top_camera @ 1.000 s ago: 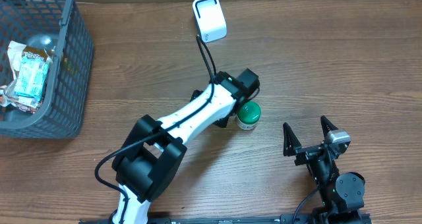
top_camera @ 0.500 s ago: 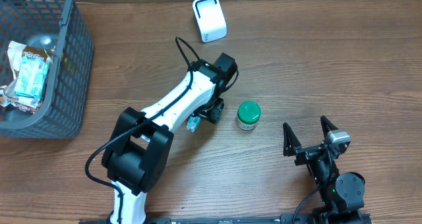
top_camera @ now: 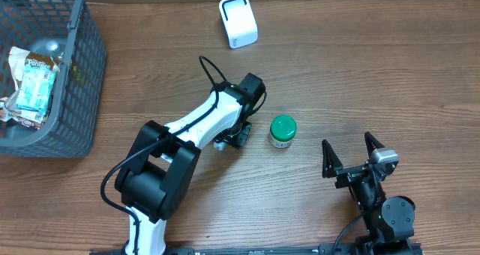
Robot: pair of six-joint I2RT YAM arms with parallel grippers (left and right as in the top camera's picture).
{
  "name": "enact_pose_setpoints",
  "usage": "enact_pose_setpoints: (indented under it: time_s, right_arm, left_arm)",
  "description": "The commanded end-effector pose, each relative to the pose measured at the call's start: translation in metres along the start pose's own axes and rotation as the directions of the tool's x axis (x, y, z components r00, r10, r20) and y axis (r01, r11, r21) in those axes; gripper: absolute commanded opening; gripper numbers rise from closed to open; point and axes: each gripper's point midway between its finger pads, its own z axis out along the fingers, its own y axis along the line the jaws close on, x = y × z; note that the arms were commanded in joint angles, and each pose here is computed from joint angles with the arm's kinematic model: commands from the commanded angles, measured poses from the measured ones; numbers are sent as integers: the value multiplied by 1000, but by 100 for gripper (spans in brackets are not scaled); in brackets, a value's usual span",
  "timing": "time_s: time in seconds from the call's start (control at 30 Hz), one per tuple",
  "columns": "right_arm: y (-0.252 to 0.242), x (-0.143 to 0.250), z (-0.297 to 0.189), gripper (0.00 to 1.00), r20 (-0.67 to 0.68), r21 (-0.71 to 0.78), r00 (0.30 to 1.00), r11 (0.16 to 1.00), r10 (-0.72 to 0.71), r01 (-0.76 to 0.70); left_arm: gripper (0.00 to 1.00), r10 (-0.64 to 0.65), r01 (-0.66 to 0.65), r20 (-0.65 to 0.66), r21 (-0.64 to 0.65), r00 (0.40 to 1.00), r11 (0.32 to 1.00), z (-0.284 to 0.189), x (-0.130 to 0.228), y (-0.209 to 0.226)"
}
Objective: Scan the item barcode
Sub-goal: 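Lower the green tissue pack onto the table beside the jar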
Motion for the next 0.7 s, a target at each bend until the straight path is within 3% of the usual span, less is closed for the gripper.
enact_pose_setpoints:
  time_s: [0.0,0.03,0.1,0.13,0.2,0.27,0.37,0.43,0.5,0.67]
  right_arm:
    - [-1,2,0,100,4,1,1000,1000,-4,4]
    - [-1,2,0,100,4,1,1000,1000,-4,4]
    - [-1,2,0,100,4,1,1000,1000,-4,4]
    - [-1,2,0,100,4,1,1000,1000,-4,4]
    - [-1,2,0,100,4,1,1000,1000,-4,4]
    - [-1,2,0,100,4,1,1000,1000,-4,4]
    - [-1,2,0,100,4,1,1000,1000,-4,4]
    - [-1,2,0,100,4,1,1000,1000,-4,4]
    - [-1,2,0,100,4,1,1000,1000,-4,4]
    - [-1,2,0,100,4,1,1000,1000,-4,4]
  left_arm:
    - [21,8,-8,6,16,1000,1000,-1,4,-1]
    - [8,7,-7,8,16,1000,1000,-1,3,-2]
    - [5,6,-7,13,17,1000,1000,-1,2,-2]
    - [9,6,-6,16,18,1000,1000,-1,1,-2]
    - [31,4,-5,26,21,1000,1000,-1,-1,-3]
    - [43,1,-2,46,25,999,1000,-1,-6,-4]
    - [46,-7,5,65,29,998,1000,-1,-11,-5]
    - [40,-15,12,71,31,997,999,-1,-13,-5]
    - [23,-16,13,73,33,997,999,-1,-13,-5]
    - [22,-37,31,55,114,998,993,-2,-11,-19]
